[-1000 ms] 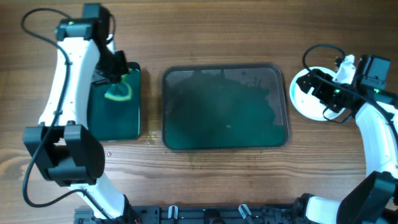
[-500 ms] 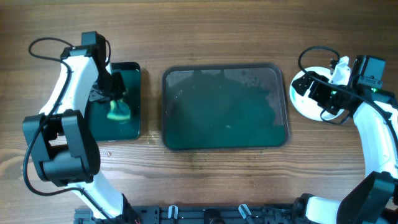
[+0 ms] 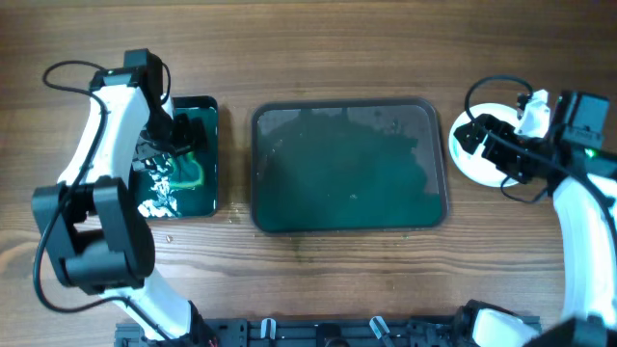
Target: Clean dirty plates on tray and stack at the side
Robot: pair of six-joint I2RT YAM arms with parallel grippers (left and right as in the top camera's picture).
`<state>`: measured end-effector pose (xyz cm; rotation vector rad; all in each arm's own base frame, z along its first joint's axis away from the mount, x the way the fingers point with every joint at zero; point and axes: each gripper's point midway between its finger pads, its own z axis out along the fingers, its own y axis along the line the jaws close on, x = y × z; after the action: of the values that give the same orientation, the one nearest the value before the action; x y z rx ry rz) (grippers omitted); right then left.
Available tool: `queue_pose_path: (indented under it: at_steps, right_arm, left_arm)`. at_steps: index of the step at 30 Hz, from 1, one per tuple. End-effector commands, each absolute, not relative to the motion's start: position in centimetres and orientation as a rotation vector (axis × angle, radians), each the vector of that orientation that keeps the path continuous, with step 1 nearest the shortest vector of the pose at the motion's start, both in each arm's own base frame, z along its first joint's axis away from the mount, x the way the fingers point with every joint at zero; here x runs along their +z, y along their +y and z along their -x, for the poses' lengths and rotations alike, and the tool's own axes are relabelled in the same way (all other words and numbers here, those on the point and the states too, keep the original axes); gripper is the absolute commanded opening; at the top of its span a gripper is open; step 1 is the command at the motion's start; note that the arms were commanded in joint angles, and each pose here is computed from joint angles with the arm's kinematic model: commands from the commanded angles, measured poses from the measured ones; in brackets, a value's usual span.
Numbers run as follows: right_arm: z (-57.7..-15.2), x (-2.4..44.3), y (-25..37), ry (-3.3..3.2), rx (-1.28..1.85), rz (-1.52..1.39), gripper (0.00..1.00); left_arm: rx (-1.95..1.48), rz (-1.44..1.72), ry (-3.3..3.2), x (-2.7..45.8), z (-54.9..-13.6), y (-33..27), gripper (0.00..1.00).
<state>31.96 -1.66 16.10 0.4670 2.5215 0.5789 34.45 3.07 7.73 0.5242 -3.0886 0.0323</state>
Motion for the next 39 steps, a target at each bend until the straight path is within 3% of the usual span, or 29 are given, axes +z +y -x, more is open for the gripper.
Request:
queue_pose_path:
  at_steps: [1, 12, 23, 33, 39]
  right_arm:
    - [-30.4, 20.8, -0.6, 2.413, 0.548, -0.316, 0.98]
    - [-23.8, 25.1, 1.9, 2.328, 0.560, -0.263, 1.00]
    - [-22.9, 23.8, 1.6, 2.401, 0.538, -0.308, 1.00]
    - [-23.4, 30.4, 7.0, 1.977, 0.625, 0.498, 1.00]
    - [-22.7, 31.8, 8.6, 1.859, 0.709, 0.613, 1.00]
  left_arm:
    - [0.100, -0.535, -3.194, 11.2, -35.5, 2.7, 1.00]
    - [0.100, -0.535, -3.191, 11.1, -35.4, 2.7, 1.00]
    - [0.100, -0.536, -3.191, 11.1, -35.4, 2.7, 1.00]
    - [0.100, -0.536, -3.191, 11.1, -35.4, 2.7, 1.00]
    - [0.100, -0.536, -3.191, 11.1, -35.4, 2.7, 1.00]
